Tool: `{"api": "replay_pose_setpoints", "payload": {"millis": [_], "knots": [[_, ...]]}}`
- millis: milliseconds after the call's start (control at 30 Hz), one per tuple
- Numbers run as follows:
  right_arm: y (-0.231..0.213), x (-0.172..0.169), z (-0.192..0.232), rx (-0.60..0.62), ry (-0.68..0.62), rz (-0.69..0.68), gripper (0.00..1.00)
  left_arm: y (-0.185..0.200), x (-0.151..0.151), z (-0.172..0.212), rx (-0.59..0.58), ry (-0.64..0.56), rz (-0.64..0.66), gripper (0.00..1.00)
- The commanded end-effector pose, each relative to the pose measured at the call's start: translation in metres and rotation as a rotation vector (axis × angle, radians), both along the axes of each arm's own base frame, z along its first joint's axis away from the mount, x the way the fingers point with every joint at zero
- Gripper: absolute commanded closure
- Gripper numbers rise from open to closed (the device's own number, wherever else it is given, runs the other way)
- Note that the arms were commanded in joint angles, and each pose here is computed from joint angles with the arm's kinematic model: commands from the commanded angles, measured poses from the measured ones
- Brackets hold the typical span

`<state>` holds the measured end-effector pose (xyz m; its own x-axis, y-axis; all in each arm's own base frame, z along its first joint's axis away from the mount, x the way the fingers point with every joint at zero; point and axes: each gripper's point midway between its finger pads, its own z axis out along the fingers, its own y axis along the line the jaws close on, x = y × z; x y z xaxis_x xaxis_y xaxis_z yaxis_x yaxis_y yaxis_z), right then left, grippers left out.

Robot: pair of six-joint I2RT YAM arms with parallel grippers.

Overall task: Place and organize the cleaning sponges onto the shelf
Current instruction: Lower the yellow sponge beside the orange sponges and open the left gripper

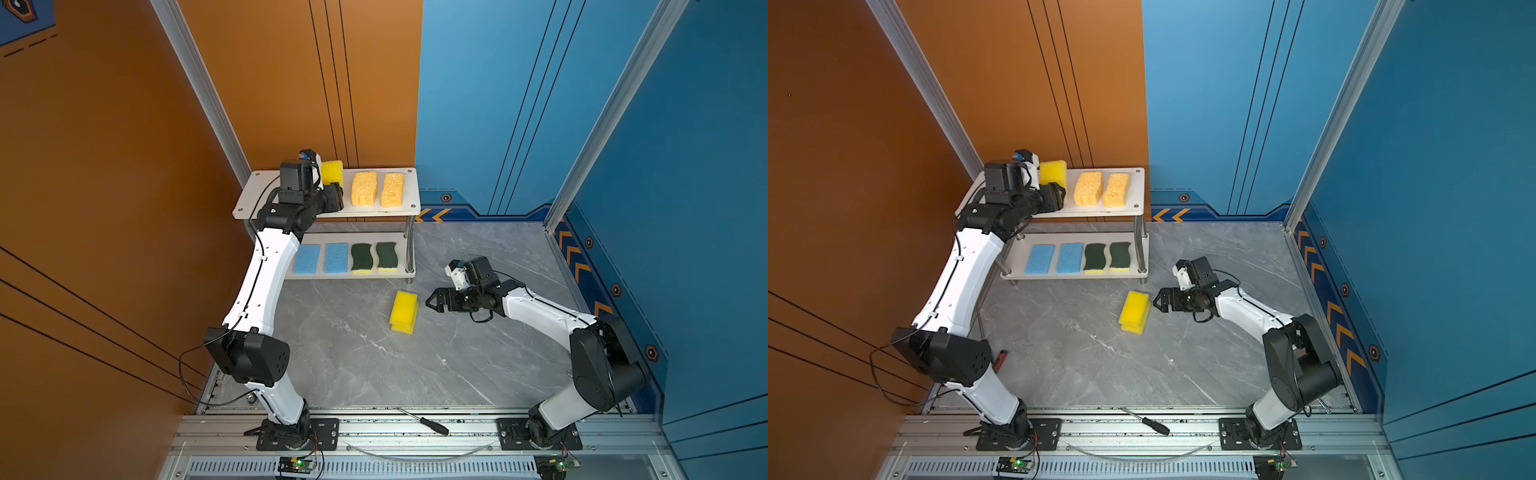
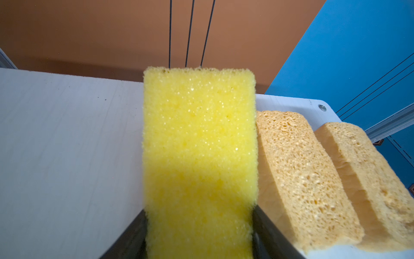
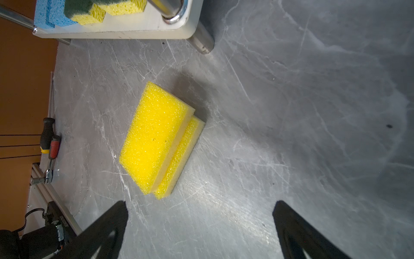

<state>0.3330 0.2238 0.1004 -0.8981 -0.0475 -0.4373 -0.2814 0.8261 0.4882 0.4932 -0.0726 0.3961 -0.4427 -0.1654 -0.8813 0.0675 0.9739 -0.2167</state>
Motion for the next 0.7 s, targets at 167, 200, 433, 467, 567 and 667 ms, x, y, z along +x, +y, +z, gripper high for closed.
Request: {"api": "replay_pose_setpoints", "payload": {"millis": [167,200,433,467,567,667], "knots": [[0.002,-0.005,0.001,0.01,0.001,0.006,0.0,-0.002,-0.01,0.007,0.011,-0.013,0.011,0.33],[0.002,-0.006,0.001,0.011,0.002,0.007,0.0,-0.002,-0.01,0.007,0.012,-0.013,0.012,0.33],[0.002,-0.006,0.001,0.012,0.0,0.007,0.0,0.0,-0.007,0.0,0.02,0.001,0.029,0.29],[0.002,-0.006,0.003,0.013,-0.002,0.007,0.0,0.0,-0.006,-0.001,0.021,0.003,0.03,0.29],[0.001,-0.005,0.002,0.012,-0.001,0.006,0.0,0.0,-0.004,-0.004,0.023,0.007,0.035,0.29],[0.002,-0.006,0.002,0.013,-0.001,0.006,0.0,0.001,-0.003,-0.005,0.026,0.009,0.038,0.29]]}}
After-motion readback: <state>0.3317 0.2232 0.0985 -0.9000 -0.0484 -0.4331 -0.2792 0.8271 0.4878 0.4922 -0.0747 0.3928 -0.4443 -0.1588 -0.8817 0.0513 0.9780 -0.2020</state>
